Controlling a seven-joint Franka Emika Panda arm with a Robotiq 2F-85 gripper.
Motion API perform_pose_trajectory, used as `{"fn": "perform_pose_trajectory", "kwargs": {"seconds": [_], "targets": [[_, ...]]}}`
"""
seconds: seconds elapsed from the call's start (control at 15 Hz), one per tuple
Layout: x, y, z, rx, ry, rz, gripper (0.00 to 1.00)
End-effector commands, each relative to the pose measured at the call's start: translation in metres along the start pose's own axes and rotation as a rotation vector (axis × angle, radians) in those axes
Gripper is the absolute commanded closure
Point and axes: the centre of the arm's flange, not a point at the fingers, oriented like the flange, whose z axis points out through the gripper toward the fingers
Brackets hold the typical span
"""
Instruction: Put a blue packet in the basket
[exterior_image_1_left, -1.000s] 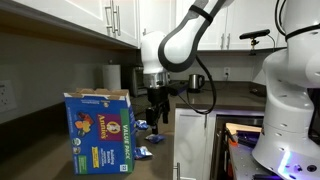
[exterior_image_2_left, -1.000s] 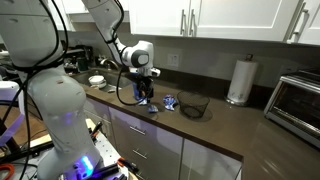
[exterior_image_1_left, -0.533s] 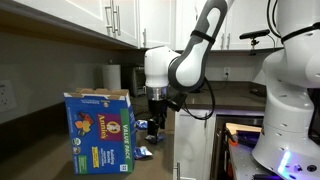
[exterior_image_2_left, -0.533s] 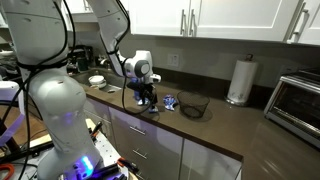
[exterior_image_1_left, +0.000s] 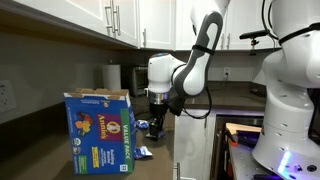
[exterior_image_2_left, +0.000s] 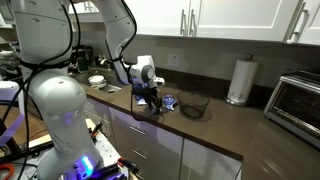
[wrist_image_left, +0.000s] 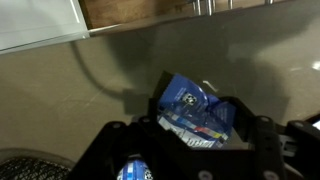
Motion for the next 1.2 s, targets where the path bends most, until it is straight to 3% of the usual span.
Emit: {"fn": "perform_pose_trajectory", "kwargs": {"seconds": [0.0, 0.4, 0.6, 0.87, 1.13], "targets": [[0.004, -0.003, 0.007, 0.000, 0.029, -0.002, 0.58], [0.014, -0.004, -0.009, 0.003, 0.044, -0.014, 0.94], [0.017, -0.006, -0.028, 0.012, 0.028, -0.007, 0.98], [0.014, -0.017, -0.068, 0.052, -0.035, 0.003, 0.95], [0.018, -0.005, -0.113, 0.017, -0.075, 0.023, 0.95]]}}
